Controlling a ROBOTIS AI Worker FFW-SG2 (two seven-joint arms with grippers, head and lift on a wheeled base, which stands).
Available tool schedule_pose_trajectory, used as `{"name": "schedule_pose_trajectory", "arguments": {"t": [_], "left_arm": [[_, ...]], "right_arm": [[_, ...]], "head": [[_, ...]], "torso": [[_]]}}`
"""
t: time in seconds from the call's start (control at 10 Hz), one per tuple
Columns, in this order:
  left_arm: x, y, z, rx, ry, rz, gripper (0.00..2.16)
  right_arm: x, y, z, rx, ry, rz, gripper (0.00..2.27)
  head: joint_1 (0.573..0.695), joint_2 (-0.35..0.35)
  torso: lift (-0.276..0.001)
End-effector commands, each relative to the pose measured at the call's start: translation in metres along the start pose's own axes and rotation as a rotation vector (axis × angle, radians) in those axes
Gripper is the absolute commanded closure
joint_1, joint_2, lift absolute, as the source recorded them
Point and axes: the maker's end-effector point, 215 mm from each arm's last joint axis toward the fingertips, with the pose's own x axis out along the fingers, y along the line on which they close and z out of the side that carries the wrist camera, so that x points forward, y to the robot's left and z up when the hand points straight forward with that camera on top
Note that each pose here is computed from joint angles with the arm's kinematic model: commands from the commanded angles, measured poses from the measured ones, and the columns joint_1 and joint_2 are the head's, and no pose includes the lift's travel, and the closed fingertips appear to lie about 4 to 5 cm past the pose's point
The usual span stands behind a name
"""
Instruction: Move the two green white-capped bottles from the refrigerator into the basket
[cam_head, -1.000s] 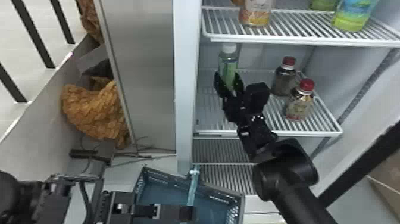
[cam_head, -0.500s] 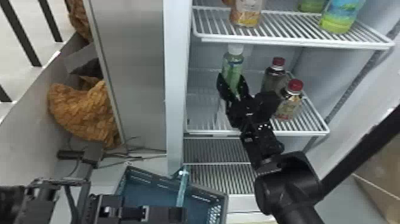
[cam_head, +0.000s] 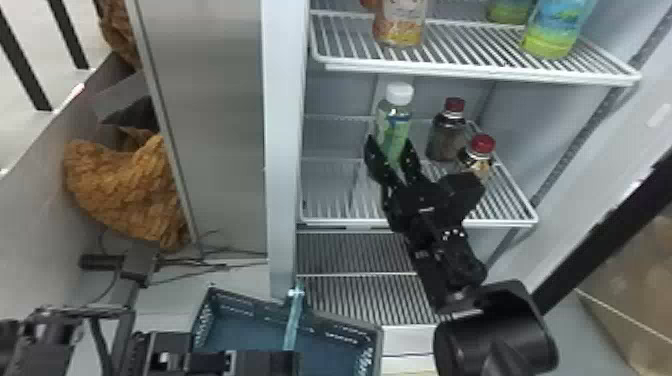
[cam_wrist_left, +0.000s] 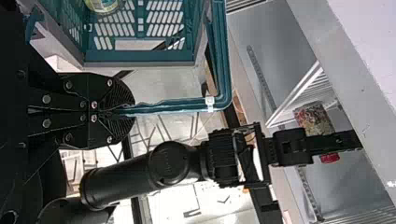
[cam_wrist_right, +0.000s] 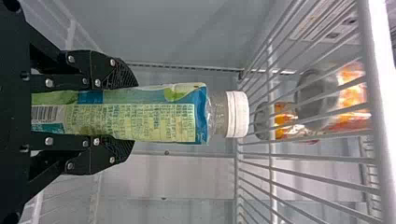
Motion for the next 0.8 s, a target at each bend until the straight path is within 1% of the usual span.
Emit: {"name": "schedule_pose_trajectory", "arguments": {"t": [0.0, 0.3, 0.4, 0.6, 0.7], "left_arm": [[0.0, 0.0, -0.001, -0.004, 0.0, -0.001, 1.16], [0.0, 0.0, -0.002, -0.006, -0.002, -0.003, 1.16], [0.0, 0.001, -0.001, -0.006, -0.004, -0.001, 1.16], [-0.001, 0.0, 0.001, -0.004, -0.007, -0.002, 1.16], [-0.001, 0.001, 0.0, -0.006, -0.008, -0.002, 1.16]], "right_arm": [[-0.016, 0.005, 0.008, 0.021, -0.005, 0.011, 0.88], [-0.044, 0.021, 0.021, 0.049, 0.002, 0.049, 0.88], [-0.053, 0.027, 0.029, 0.062, 0.0, 0.063, 0.88], [-0.078, 0.041, 0.04, 0.096, 0.011, 0.101, 0.88], [-0.093, 0.051, 0.05, 0.128, 0.012, 0.121, 0.88]], "head": [[0.695, -0.149], [0.695, -0.147], [0.695, -0.146], [0.695, -0.14], [0.695, -0.135]], "torso": [[-0.263], [-0.263], [-0.263], [-0.263], [-0.263]]}}
